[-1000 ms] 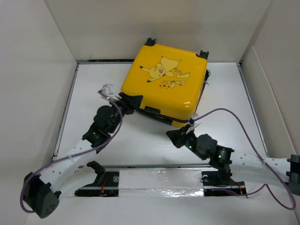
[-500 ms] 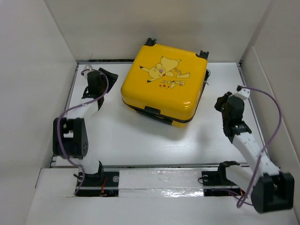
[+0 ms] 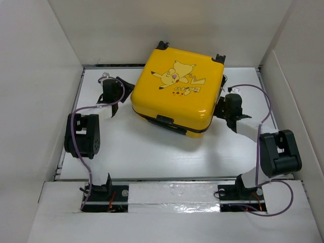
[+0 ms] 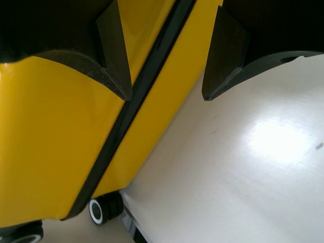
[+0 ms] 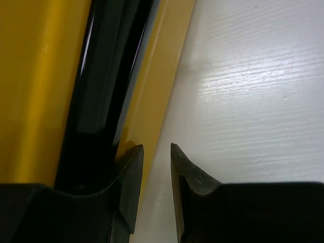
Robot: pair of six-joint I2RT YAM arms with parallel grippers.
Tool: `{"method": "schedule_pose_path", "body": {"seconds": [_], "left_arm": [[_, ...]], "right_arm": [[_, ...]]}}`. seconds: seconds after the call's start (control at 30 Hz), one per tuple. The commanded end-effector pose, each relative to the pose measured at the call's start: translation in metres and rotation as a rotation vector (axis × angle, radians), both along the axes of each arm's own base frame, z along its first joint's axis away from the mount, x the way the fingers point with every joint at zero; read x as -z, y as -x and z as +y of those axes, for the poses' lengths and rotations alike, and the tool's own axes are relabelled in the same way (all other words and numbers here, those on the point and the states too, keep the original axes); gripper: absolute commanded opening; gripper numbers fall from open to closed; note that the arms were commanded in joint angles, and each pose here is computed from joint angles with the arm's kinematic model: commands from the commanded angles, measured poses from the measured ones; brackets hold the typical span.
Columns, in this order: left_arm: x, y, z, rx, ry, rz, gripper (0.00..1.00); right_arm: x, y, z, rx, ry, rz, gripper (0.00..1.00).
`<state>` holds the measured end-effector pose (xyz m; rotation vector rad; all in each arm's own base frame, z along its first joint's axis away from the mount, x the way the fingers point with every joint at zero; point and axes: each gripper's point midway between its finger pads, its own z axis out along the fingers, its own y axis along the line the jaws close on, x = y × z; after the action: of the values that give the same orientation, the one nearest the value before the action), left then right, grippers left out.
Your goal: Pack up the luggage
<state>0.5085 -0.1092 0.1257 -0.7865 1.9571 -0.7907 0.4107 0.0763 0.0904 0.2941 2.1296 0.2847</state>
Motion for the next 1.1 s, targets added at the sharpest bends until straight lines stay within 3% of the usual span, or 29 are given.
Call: {"method": "schedule_pose_path", "body": {"seconds": [0.0, 0.03, 0.1, 0.3, 0.43, 0.53, 0.6, 0.77, 0.9, 0.93, 1.0, 1.03, 1.07], "left_arm": [[-0.001, 0.064, -0.059, 0.17, 0.041, -0.042, 0.54], [-0.025, 0.073, -0.062, 0.169, 0.055, -0.124, 0.54], [-0.004, 0.108, -0.071, 0.173, 0.043, -0.1, 0.54], [-0.033, 0.179, -0.119, 0.294, 0.024, -0.228, 0.54], [-0.065, 0.223, -0.159, 0.432, 0.055, -0.345, 0.54], [-0.077, 0.23, -0.158, 0.42, 0.001, -0.353, 0.55], [-0.087, 0.223, -0.137, 0.342, -0.027, -0.379, 0.58], [-0.118, 0.205, -0.053, 0.082, -0.019, -0.405, 0.82], [-0.134, 0.166, -0.012, -0.042, -0.029, -0.384, 0.85], [-0.122, 0.148, -0.006, -0.073, -0.025, -0.337, 0.87], [-0.143, 0.124, -0.01, -0.003, 0.049, -0.367, 0.85], [-0.118, 0.099, 0.0, -0.023, 0.055, -0.296, 0.84], [-0.147, 0.082, -0.007, 0.028, 0.084, -0.34, 0.83]], "right_arm": [[-0.022, -0.007, 0.054, -0.176, -0.044, -0.094, 0.35], [-0.021, -0.002, 0.067, -0.213, -0.043, -0.091, 0.36], [-0.019, 0.005, 0.081, -0.267, -0.038, -0.092, 0.36], [-0.015, 0.029, 0.089, -0.322, -0.034, -0.079, 0.4], [-0.018, 0.048, 0.048, -0.225, -0.027, -0.092, 0.43], [-0.027, 0.066, 0.008, -0.099, -0.04, -0.134, 0.52], [-0.04, 0.081, -0.004, -0.076, -0.059, -0.173, 0.58], [-0.099, 0.104, 0.01, -0.147, -0.101, -0.323, 0.73], [-0.156, 0.107, -0.008, -0.024, -0.063, -0.457, 0.85], [-0.164, 0.104, -0.013, 0.007, -0.055, -0.475, 0.86], [-0.188, 0.091, -0.022, 0.03, -0.058, -0.527, 0.86], [-0.179, 0.078, -0.017, 0.001, -0.066, -0.482, 0.85], [-0.196, 0.068, -0.018, -0.006, -0.078, -0.518, 0.84]]}}
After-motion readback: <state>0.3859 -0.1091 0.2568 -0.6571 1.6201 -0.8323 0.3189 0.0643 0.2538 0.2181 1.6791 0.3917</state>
